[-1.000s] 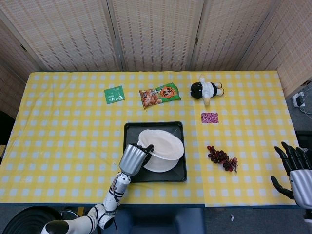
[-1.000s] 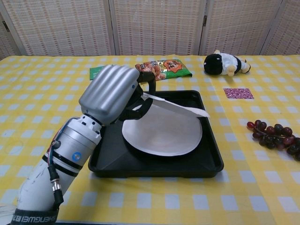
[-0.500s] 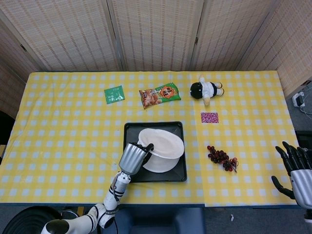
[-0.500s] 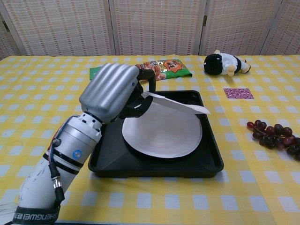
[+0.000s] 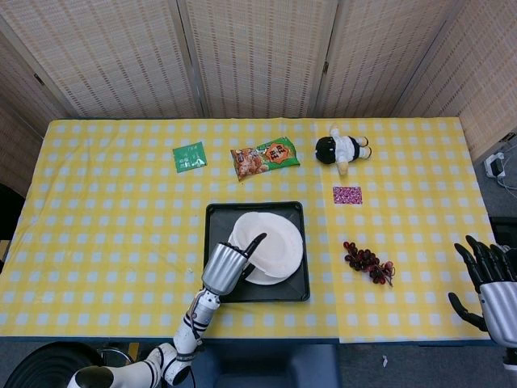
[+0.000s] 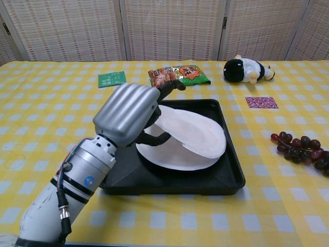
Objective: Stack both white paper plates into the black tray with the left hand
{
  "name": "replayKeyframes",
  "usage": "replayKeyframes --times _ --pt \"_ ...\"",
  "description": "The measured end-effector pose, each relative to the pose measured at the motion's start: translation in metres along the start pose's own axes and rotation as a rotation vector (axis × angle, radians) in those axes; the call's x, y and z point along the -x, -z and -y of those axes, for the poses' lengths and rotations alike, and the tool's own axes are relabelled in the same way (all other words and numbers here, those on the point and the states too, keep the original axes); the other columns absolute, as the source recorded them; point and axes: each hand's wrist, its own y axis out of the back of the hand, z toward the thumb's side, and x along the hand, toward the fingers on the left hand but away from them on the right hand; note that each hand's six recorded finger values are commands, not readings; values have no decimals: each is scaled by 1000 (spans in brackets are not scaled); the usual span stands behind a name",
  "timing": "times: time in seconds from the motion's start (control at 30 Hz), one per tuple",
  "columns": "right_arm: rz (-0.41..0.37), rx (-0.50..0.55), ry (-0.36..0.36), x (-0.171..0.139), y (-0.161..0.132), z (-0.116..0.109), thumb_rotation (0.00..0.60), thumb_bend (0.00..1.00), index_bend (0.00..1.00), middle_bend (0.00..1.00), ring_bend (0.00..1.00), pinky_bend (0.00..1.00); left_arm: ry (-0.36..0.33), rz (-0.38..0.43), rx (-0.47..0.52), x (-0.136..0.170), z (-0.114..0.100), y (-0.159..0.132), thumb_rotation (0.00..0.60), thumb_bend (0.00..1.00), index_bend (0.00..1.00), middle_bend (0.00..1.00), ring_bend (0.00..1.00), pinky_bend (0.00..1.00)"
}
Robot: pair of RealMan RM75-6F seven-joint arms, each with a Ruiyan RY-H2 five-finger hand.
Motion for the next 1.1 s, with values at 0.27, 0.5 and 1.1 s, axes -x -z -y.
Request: replayKeyframes --times 0.27,0.5,1.1 --pt "-7 -1 -1 -1 -2 0 600 366 0 0 0 0 70 17 -18 9 -8 -1 600 187 170 1000 1000 1000" --pt "-16 -4 -12 -1 -4 3 600 366 0 0 0 0 118 20 -71 16 -26 9 600 181 158 1000 1000 1000" --pt "-38 -9 -38 5 -10 13 600 365 0 0 0 0 58 -142 -134 51 -84 112 600 180 138 411 323 366"
